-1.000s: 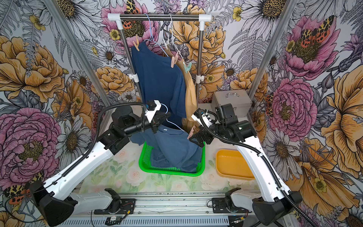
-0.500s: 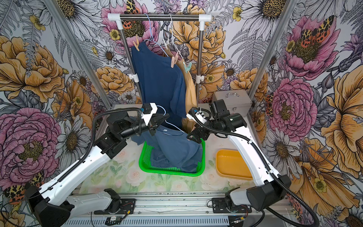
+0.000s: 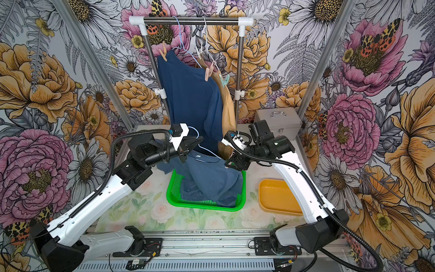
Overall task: Remove the clothespins securing t-shirts to the hanger
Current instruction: Remove the clothespin from the hanger.
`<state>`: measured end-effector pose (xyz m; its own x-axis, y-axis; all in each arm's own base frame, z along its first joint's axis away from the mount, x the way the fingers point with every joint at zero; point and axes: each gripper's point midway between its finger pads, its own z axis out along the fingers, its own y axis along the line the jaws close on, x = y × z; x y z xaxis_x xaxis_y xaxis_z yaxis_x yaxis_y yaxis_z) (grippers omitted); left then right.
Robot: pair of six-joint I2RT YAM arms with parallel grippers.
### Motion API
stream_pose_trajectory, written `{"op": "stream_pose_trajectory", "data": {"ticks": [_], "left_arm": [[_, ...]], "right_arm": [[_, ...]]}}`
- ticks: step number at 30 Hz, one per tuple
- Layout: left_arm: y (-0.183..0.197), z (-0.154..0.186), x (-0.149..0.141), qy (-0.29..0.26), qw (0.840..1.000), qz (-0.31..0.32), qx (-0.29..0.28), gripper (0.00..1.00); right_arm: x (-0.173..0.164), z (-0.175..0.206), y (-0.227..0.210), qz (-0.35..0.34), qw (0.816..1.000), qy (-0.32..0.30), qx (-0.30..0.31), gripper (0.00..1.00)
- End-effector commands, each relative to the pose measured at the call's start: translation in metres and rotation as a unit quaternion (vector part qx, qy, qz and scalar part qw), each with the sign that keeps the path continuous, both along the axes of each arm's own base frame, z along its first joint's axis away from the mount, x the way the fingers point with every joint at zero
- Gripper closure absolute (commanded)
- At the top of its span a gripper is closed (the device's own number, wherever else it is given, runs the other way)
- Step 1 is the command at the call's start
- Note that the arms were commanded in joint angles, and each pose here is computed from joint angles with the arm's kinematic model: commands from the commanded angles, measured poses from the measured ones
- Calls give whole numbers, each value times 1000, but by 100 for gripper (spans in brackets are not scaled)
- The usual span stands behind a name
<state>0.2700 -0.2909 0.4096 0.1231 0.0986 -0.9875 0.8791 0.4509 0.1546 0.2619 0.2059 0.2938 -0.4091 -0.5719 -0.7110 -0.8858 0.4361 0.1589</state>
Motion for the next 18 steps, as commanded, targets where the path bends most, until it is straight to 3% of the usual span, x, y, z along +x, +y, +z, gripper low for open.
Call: {"op": "stream_pose_trajectory", "data": {"ticks": [1,18], "left_arm": [[-2,15,-3,-29,999,0,-15,100],[-5,7,5,-20,1000,7,-7,100]], "right_arm": [[-6,14,2,10,1000,-20,8,51],[-10,12,-1,11,999,-32,-6,71]]}}
